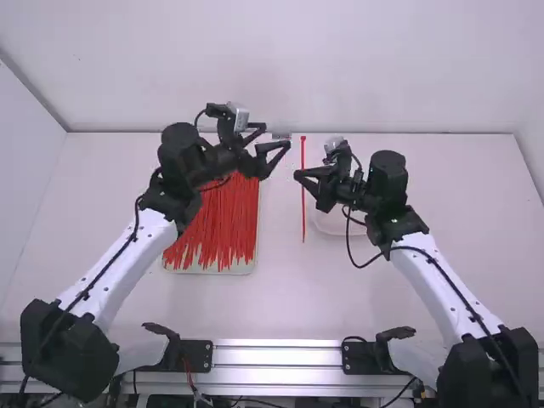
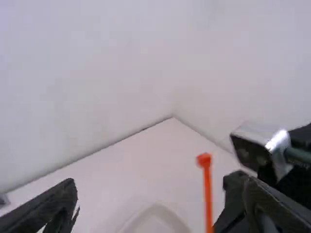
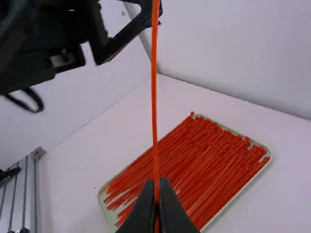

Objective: Fasten the cable tie

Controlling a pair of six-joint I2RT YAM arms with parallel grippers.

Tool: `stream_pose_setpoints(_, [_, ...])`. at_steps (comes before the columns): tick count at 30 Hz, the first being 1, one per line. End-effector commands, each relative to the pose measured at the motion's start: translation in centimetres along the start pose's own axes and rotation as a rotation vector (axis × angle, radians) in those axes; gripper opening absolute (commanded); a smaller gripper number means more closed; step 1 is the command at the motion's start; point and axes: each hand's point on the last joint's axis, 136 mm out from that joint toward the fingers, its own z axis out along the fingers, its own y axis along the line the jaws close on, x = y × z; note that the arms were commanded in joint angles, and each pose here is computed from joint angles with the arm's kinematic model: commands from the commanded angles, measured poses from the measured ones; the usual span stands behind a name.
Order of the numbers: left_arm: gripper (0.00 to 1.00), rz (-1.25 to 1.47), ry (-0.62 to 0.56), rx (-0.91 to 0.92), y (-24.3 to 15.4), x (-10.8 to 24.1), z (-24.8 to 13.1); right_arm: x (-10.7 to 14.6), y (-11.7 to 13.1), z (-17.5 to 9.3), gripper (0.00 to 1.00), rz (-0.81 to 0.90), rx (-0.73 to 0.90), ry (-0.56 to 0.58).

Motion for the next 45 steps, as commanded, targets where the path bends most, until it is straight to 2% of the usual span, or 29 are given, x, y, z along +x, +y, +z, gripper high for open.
stream_pose_setpoints(1, [0.90, 0.107, 0.017, 0.152, -1.2, -0.2, -1.8, -1.3, 1.1, -0.3, 0.00, -0.095, -0.074, -0.023])
stream_pose_setpoints(5, [0.92, 0.156, 0.027, 0.311, -1.2, -0.2, -4.0, -2.4, 1.1, -0.7, 0.00, -0.172, -0.081, -0.063])
stream_pose_setpoints(10, [0.94, 0.226, 0.031, 0.495, -2.7, 0.8, -3.8, -3.0, 2.1, -0.3, 0.00, -0.293, -0.104, -0.091])
stream_pose_setpoints(19, [0.95, 0.263, 0.017, 0.589, -4.7, 1.8, -2.2, -3.1, 3.6, 0.4, 0.00, -0.420, -0.136, -0.108])
stream_pose_setpoints(26, [0.88, 0.303, -0.020, 0.645, -6.9, 1.0, -2.0, -2.8, 4.8, 0.9, 0.00, -0.499, -0.168, -0.110])
stream_pose_setpoints(29, [0.78, 0.304, -0.034, 0.646, -7.0, 0.4, -2.3, -2.9, 5.1, 1.0, 0.00, -0.506, -0.175, -0.114])
stream_pose_setpoints(31, [0.64, 0.303, -0.039, 0.654, -7.3, 0.2, -2.3, -3.1, 5.1, 1.0, 0.00, -0.515, -0.174, -0.123])
stream_pose_setpoints(35, [0.44, 0.298, -0.051, 0.655, -7.5, -0.3, -2.4, -3.6, 5.2, 0.9, 0.00, -0.529, -0.174, -0.142])
stream_pose_setpoints(39, [0.35, 0.300, -0.065, 0.663, -8.0, -0.7, -2.6, -4.2, 5.5, 0.8, 0.00, -0.553, -0.178, -0.166])
stream_pose_setpoints(44, [0.33, 0.313, -0.086, 0.657, -8.1, -1.2, -2.6, -4.5, 5.9, 0.8, 0.00, -0.551, -0.184, -0.180])
stream_pose_setpoints(45, [0.29, 0.306, -0.089, 0.652, -8.1, -1.3, -2.6, -4.5, 5.8, 0.8, 0.00, -0.550, -0.183, -0.180])
